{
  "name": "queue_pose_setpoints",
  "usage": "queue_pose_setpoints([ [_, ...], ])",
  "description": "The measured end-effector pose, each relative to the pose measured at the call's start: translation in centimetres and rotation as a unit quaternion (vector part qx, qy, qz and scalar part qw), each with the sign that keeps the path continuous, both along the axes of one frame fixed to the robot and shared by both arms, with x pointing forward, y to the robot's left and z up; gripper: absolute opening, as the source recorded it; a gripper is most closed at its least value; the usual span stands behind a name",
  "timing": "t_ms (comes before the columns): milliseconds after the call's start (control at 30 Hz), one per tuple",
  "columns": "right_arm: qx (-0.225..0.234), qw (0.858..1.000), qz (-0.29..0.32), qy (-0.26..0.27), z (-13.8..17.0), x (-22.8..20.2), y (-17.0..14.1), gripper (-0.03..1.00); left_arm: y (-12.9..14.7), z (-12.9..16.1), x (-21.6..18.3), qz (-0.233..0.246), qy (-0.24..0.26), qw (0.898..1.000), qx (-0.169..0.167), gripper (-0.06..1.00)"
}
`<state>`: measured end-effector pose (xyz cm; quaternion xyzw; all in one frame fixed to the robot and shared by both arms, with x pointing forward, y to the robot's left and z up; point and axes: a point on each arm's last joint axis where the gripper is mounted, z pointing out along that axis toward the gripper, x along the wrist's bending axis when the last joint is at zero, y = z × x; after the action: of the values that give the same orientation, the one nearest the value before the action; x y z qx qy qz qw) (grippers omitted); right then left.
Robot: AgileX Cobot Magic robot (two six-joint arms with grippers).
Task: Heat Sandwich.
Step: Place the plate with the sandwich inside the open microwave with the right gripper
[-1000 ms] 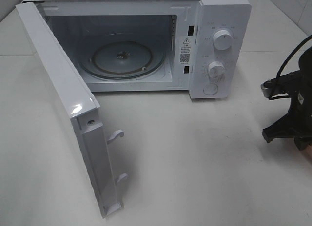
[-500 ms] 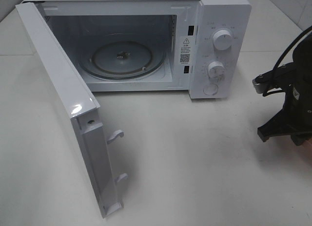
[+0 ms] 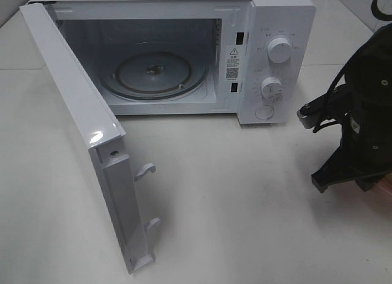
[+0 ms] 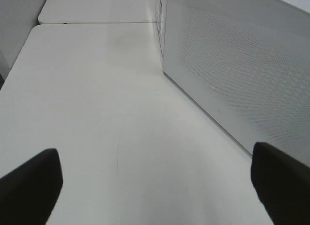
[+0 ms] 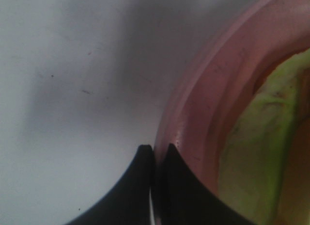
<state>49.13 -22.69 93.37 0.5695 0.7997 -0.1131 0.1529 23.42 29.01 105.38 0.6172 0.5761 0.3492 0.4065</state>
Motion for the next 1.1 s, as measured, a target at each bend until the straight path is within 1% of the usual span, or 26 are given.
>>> queue_pose_setpoints([
  [200,-0.005,0.999,0.033,0.019,0.0,-1.0,1.9,0.04,0.0,0.0,0.0,0.0,0.0,1.0,0.0,0.99],
  [433,-0.011,0.997,0.068,0.026,0.0,-1.8,3.4,0.04,0.0,0.0,0.0,0.0,0.0,1.0,0.0,0.99],
  [800,-0.03,0.989,0.14,0.04,0.2,-3.9,6.5,0.05,0.0,0.0,0.0,0.0,0.0,1.0,0.0,0.99],
  [900,-0.026,0.988,0.151,0.034,0.6,-4.3,6.9,0.05,0.0,0.0,0.0,0.0,0.0,1.0,0.0,0.99],
  [1000,-0.015,0.985,0.171,0.016,1.9,-5.1,7.4,0.05,0.0,0.0,0.0,0.0,0.0,1.0,0.0,0.99],
  [1033,-0.015,0.985,0.171,0.016,1.9,-5.1,7.4,0.05,0.0,0.0,0.0,0.0,0.0,1.0,0.0,0.99],
  [1100,-0.015,0.983,0.185,0.01,2.8,-5.7,7.6,0.05,0.0,0.0,0.0,0.0,0.0,1.0,0.0,0.99],
])
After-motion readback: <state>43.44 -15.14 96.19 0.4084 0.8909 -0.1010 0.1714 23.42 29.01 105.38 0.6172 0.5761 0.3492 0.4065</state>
